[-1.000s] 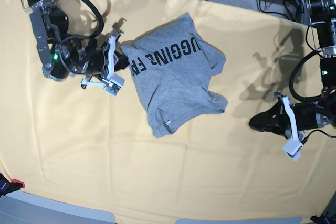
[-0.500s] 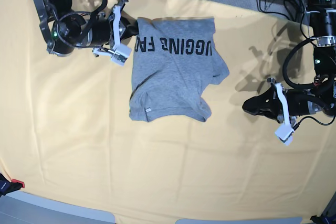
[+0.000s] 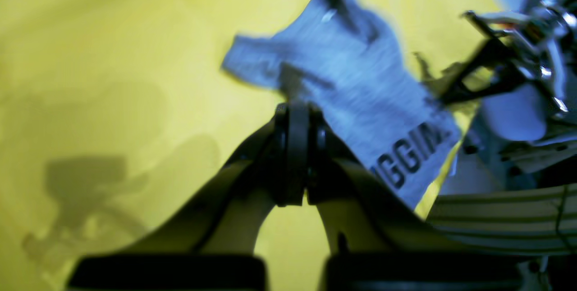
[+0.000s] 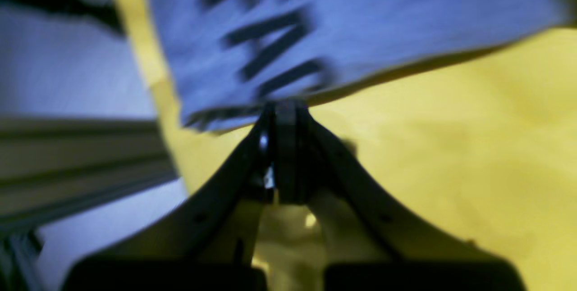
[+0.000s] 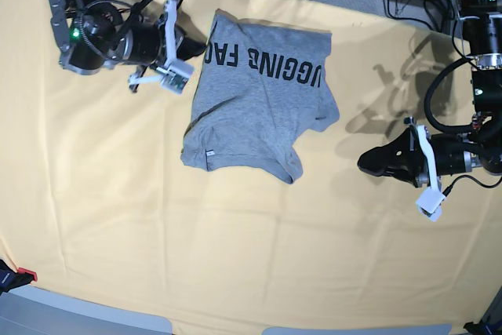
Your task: Layout the t-shirt on the table in an organized manner, then fold the t-shirt properly
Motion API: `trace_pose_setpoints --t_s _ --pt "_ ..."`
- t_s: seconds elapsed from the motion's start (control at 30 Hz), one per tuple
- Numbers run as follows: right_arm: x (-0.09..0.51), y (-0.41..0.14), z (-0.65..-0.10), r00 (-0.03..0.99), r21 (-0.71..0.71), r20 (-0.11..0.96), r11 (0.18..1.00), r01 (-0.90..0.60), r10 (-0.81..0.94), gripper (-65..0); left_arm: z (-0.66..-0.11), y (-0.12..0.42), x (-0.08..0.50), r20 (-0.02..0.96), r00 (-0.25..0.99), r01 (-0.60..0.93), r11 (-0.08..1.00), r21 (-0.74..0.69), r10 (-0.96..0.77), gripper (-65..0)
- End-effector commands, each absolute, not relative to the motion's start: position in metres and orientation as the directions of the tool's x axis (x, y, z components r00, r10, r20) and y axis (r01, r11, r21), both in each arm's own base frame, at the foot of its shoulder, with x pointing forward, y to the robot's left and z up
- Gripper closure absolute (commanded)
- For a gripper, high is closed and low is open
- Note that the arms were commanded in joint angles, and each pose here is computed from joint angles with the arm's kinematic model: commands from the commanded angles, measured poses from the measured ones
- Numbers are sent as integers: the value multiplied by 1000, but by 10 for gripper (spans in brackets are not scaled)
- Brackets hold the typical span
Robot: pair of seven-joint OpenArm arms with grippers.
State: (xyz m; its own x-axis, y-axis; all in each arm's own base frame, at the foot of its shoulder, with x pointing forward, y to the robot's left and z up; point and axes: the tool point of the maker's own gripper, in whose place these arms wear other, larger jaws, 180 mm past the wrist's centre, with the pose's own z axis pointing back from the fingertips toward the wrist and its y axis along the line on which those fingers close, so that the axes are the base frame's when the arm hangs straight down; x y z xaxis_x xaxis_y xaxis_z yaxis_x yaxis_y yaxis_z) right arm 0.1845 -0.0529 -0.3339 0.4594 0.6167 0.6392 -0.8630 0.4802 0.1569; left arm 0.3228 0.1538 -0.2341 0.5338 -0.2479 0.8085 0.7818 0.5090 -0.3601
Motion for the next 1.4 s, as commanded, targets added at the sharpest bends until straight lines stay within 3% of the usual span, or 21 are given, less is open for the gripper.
trace_pose_setpoints --t_s 0.0,0.27,0.47,0.7,1.0,1.37 --pt "193 -53 -317 436 138 689 486 -863 578 0 -217 156 328 836 493 798 507 -325 -240 0" --pt "215 -88 -255 375 64 803 558 -827 464 0 -214 131 296 848 423 859 438 -264 -318 0" --pt "191 -107 -241 432 147 815 582 -800 387 0 -211 97 240 855 321 927 321 -195 -407 0" --pt "154 -127 -236 520 215 802 669 -711 295 0 -207 106 206 851 321 914 371 -164 -415 0" --pt "97 -177 -257 726 279 667 846 -454 170 0 -221 134 163 776 482 824 512 -244 -407 0" --pt "21 -185 -272 887 371 439 869 -326 146 0 -249 159 87 582 695 697 597 -398 -423 0"
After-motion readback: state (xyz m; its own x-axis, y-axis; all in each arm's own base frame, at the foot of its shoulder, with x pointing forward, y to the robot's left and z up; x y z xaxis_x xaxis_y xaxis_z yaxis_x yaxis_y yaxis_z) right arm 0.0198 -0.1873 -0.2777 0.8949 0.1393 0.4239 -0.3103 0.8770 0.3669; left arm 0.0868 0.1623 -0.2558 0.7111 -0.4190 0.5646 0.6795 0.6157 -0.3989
